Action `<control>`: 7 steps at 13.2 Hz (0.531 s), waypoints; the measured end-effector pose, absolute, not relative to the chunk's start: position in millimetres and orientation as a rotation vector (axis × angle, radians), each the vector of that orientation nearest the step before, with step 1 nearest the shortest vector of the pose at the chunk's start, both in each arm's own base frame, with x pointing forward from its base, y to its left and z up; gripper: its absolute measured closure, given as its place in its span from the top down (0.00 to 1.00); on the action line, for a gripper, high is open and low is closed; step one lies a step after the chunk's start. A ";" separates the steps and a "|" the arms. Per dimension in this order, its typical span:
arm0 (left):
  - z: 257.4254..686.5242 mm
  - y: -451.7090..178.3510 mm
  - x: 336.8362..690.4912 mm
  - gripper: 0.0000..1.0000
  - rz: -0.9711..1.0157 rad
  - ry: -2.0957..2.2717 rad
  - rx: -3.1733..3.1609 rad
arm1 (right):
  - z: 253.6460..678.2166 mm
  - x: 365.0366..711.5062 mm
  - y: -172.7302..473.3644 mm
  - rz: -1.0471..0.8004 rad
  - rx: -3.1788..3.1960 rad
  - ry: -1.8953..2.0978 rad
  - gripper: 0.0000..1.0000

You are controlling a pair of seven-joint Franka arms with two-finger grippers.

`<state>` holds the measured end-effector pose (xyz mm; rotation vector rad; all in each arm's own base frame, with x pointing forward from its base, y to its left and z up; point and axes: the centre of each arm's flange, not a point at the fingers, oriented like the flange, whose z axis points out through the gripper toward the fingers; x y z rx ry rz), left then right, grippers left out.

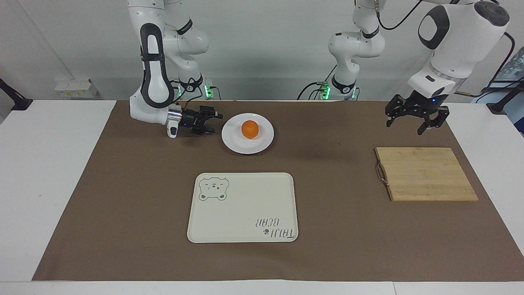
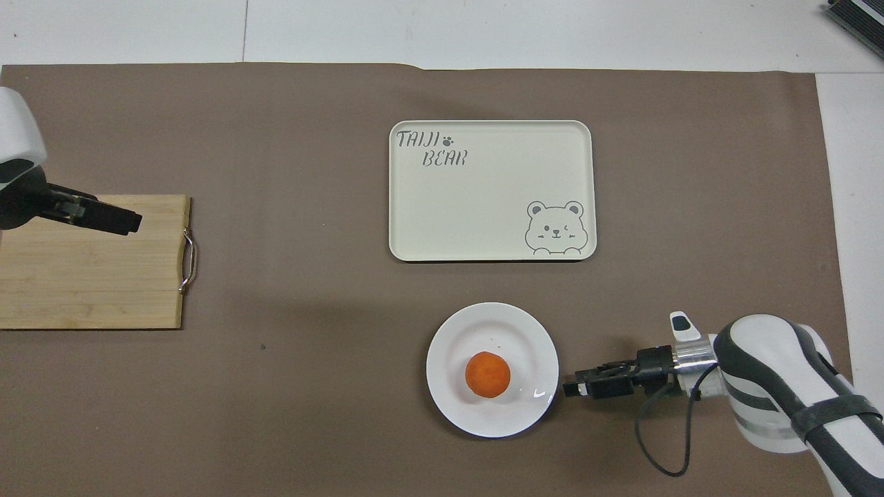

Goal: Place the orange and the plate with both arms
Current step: 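Grip the plate rim with the right gripper while the left gripper withdraws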

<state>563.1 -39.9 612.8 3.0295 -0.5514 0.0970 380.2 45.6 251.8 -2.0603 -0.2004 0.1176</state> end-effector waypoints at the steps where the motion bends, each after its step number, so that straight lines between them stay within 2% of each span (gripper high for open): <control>1: 625.4 -38.8 561.1 1.00 0.087 -0.556 3.036 | 250.8 379.0 45.9 0.120 -2.061 -0.199 1.00; 4: 652.6 -39.2 554.3 1.00 0.067 -0.573 3.055 | 249.4 377.1 50.8 0.130 -2.063 -0.209 1.00; 7: 658.2 -39.8 551.1 1.00 0.048 -0.581 3.064 | 246.3 374.7 56.0 0.133 -2.076 -0.214 1.00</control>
